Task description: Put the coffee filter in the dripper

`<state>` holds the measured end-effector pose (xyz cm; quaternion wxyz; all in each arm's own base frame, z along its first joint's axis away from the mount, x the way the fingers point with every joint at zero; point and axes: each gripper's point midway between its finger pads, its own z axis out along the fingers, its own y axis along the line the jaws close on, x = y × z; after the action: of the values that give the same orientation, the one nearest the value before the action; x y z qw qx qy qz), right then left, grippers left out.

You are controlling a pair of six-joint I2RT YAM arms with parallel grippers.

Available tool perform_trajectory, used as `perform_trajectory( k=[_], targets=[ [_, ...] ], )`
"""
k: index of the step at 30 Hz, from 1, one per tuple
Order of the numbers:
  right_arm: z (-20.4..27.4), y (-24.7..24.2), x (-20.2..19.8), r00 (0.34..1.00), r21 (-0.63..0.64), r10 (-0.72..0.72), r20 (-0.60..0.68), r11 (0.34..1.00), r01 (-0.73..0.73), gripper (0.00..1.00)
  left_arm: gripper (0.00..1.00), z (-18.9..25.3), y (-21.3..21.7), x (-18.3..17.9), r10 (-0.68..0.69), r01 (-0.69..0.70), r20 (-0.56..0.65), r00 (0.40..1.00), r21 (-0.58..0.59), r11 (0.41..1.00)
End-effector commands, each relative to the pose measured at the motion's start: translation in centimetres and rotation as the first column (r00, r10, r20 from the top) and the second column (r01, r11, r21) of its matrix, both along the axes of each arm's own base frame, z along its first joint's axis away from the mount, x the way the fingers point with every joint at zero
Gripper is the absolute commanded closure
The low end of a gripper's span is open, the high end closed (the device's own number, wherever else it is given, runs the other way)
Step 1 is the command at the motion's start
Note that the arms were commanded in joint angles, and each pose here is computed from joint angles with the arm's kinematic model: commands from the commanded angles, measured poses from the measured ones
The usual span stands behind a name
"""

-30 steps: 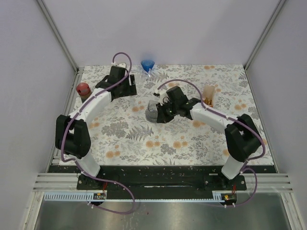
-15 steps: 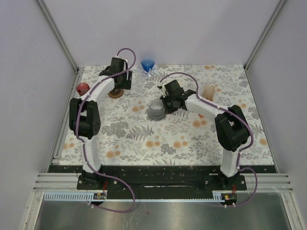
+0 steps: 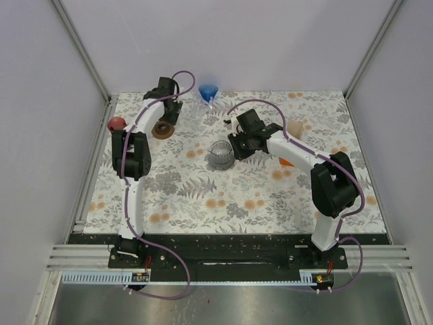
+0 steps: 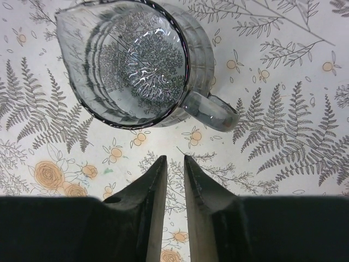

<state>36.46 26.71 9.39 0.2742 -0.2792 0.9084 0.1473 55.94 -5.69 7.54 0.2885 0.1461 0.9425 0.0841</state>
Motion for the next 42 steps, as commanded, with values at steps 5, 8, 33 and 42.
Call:
perform_trajectory(
  k=[5, 8, 33, 42],
  targets=[
    [4.3, 0.4, -0.4, 0.996, 0.054, 0.041, 0.080, 0.998, -0.045, 0.69, 0.46, -0.9, 0.5, -0.6, -0.021, 0.020, -0.050, 0.999, -0.020, 1.000],
    [4.3, 0.6, -0.3, 0.996, 0.054, 0.044, 0.074, 0.997, -0.048, 0.69, 0.46, -1.6, -0.1, -0.9, -0.043, 0.039, -0.071, 0.997, -0.061, 0.997],
    [4.3, 0.5, -0.4, 0.996, 0.051, 0.042, 0.074, 0.998, -0.046, 0.66, 1.00, -4.8, -1.4, -2.8, -0.060, 0.020, -0.205, 0.977, -0.190, 0.982],
    [8.2, 0.8, -0.4, 0.991, 0.112, 0.027, 0.129, 0.993, -0.041, 0.65, 1.00, 2.7, -3.7, -5.0, -0.103, 0.054, -0.119, 0.988, -0.359, 0.932]
  ],
)
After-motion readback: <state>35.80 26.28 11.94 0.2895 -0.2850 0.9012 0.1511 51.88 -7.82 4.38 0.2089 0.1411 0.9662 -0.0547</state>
